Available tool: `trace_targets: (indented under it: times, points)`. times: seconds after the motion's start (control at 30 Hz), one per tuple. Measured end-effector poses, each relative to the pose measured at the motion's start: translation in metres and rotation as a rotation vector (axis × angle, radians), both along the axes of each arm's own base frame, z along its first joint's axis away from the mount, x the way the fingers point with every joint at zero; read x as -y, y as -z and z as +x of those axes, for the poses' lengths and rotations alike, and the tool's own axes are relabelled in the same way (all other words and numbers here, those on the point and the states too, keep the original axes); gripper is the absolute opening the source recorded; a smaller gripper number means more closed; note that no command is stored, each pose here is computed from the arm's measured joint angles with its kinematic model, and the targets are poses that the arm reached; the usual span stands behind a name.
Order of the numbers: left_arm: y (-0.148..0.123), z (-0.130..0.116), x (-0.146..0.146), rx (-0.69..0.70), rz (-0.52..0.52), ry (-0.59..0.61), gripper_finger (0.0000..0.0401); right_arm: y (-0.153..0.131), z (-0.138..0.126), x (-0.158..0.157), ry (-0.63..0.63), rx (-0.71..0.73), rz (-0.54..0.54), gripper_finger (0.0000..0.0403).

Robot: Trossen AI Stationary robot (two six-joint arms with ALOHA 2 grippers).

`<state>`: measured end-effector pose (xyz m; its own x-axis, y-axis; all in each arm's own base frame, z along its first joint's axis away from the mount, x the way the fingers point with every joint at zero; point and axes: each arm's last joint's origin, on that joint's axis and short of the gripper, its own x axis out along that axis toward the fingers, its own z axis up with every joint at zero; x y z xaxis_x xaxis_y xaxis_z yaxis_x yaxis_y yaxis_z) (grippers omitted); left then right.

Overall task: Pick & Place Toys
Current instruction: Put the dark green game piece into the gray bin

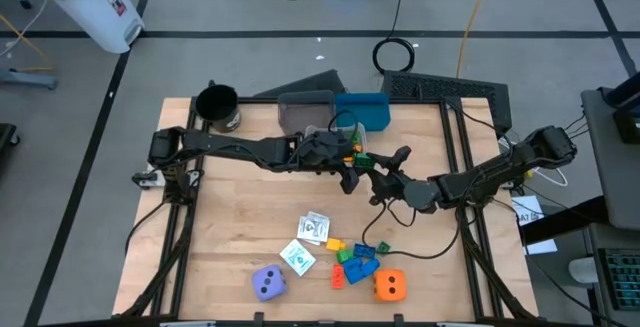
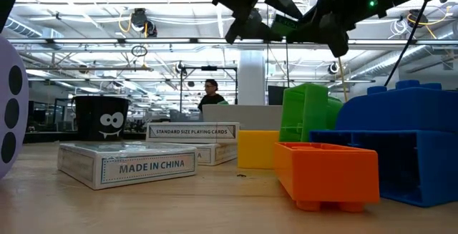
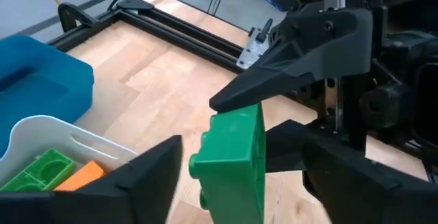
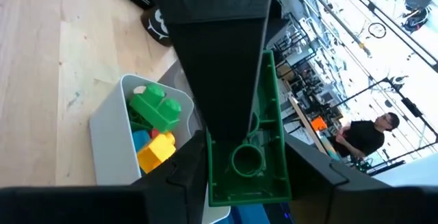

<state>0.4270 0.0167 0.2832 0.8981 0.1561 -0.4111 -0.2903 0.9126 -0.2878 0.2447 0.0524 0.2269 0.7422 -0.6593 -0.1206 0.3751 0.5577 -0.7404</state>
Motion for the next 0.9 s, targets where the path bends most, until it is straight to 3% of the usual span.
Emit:
trace_targets:
  times: [0.3, 0.5, 0.73, 0.9]
  points:
    - [0.0, 0.0, -0.001, 0.004, -0.015, -0.013, 0.0094, 0.001, 0.0, 0.0, -0.001, -0.005, 0.0, 0.0149]
    - [-0.005, -0.004, -0.008, -0.004, 0.003, -0.001, 0.0094, 0.003, 0.0, 0.0, 0.001, 0.125, 0.193, 0.018]
    - [-0.021, -0.022, -0.017, -0.051, 0.051, 0.001, 0.0094, -0.001, 0.001, 0.003, -0.127, 0.209, 0.403, 0.0233]
    - [-0.041, -0.035, -0.03, -0.033, 0.143, -0.172, 0.0097, -0.003, -0.01, 0.005, -0.169, 0.169, 0.484, 0.0264]
